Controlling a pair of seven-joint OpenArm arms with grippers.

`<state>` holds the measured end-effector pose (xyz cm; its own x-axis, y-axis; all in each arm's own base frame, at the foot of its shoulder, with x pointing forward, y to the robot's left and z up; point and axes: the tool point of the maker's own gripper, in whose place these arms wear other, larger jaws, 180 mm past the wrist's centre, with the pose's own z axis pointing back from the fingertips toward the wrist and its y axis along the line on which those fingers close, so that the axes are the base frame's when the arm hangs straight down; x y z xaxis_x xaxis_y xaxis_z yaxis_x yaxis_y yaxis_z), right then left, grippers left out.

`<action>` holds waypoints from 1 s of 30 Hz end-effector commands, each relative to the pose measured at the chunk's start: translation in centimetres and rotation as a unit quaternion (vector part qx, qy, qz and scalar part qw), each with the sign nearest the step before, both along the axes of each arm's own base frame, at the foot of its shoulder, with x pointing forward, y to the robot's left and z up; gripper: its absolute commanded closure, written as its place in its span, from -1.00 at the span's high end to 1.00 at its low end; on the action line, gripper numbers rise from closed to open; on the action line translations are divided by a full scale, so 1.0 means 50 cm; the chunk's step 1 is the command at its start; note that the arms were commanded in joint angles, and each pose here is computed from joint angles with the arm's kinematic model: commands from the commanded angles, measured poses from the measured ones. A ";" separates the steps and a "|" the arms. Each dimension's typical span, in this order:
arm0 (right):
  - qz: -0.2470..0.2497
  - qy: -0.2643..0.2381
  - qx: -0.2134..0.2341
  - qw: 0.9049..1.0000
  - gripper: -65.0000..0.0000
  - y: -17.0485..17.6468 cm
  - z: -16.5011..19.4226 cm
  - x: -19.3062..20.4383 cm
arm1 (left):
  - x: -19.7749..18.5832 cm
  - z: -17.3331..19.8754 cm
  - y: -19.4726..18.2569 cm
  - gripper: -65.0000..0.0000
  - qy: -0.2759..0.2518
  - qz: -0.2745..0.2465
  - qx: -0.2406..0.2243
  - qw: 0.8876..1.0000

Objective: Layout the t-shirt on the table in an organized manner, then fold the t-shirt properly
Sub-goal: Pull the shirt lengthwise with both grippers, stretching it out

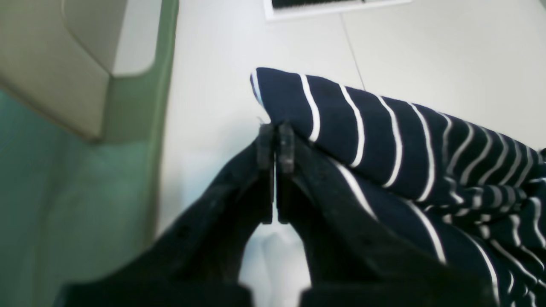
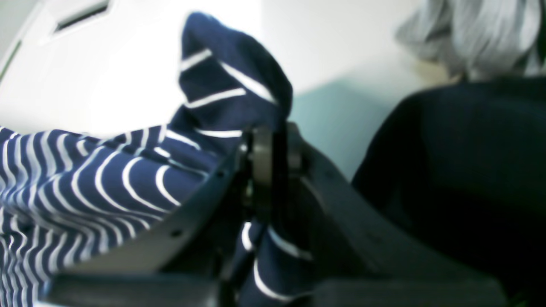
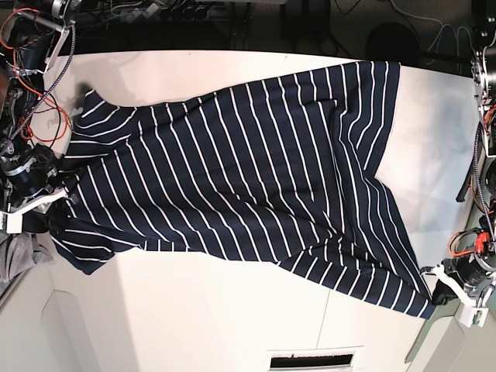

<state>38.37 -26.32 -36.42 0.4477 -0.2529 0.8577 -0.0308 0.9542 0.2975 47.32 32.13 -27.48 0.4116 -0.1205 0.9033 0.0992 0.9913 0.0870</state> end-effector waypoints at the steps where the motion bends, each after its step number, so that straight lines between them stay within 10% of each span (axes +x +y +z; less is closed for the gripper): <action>1: -0.002 -0.038 -0.004 0.999 -1.00 -0.016 0.056 0.021 | 0.028 0.071 0.009 -1.00 -0.042 -0.003 0.015 0.999; 9: 0.004 -0.016 0.011 1.000 -1.00 -0.003 0.033 -0.012 | 0.030 0.027 -0.025 -1.00 0.014 -0.048 0.098 0.994; 18: 0.006 0.070 0.078 0.994 -1.00 0.085 -0.116 -0.158 | -0.055 -0.162 -0.017 -1.00 0.142 -0.063 0.091 0.984; 25: -0.015 0.076 0.114 0.990 -1.00 0.088 -0.143 -0.221 | -0.099 -0.189 -0.049 -1.00 0.166 -0.099 0.015 0.981; 28: -0.024 0.060 0.114 0.991 -1.00 0.076 -0.130 -0.210 | -0.096 -0.176 -0.066 -0.56 0.153 -0.107 -0.025 0.982; 30: -0.031 0.048 0.113 0.992 -0.55 0.065 -0.117 -0.196 | -0.093 -0.166 -0.078 -0.42 0.146 -0.116 -0.047 0.981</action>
